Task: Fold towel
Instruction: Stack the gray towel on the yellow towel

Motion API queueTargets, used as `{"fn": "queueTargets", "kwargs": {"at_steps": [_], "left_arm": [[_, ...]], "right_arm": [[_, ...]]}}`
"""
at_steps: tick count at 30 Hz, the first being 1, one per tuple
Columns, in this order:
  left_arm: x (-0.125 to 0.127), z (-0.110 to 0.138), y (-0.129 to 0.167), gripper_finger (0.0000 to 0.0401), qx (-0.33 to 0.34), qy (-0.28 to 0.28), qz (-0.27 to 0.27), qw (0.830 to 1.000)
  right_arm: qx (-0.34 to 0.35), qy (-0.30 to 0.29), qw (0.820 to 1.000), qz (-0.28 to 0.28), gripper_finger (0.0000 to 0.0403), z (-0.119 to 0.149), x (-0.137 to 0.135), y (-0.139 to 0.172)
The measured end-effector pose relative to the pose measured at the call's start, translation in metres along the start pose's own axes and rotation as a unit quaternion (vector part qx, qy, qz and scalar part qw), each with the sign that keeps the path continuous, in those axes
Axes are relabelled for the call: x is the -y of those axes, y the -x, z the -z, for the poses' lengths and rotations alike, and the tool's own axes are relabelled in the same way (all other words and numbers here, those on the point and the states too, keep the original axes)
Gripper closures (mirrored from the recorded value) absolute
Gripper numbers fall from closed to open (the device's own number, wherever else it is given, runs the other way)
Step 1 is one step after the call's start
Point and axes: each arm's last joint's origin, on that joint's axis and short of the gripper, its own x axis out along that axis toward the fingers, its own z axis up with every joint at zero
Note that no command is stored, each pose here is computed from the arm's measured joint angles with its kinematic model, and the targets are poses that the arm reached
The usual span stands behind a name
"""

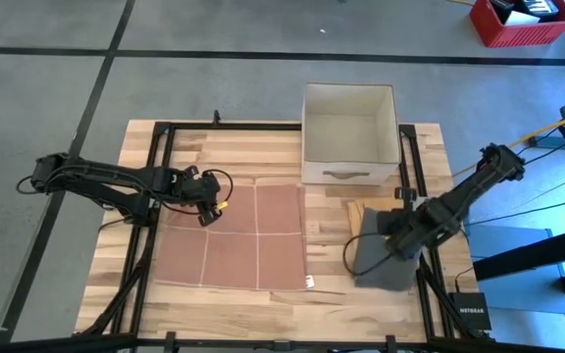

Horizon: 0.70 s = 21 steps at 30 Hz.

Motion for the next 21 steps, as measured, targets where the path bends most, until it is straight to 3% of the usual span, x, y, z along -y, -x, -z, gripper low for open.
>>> {"fn": "queueTargets", "kwargs": {"at_steps": [4, 12, 17, 21], "left_arm": [[0.000, -0.001, 0.000, 0.0273, 0.003, 0.001, 0.001, 1.000], [0.002, -0.005, 0.000, 0.0273, 0.025, -0.004, 0.010, 1.000], [0.002, -0.005, 0.000, 0.0273, 0.024, -0.004, 0.010, 1.000], [0.002, -0.005, 0.000, 0.0273, 0.025, -0.004, 0.010, 1.000]], "right_arm": [[0.022, 0.000, 0.999, 0.025, 0.0398, 0.004, 0.020, -0.005], [0.012, 0.068, 0.994, 0.084, 0.0398, -0.004, 0.038, -0.040], [-0.012, 0.075, 0.989, 0.127, 0.0398, -0.002, 0.044, -0.073], [-0.026, 0.066, 0.987, 0.141, 0.0398, -0.005, 0.049, -0.082]]}}
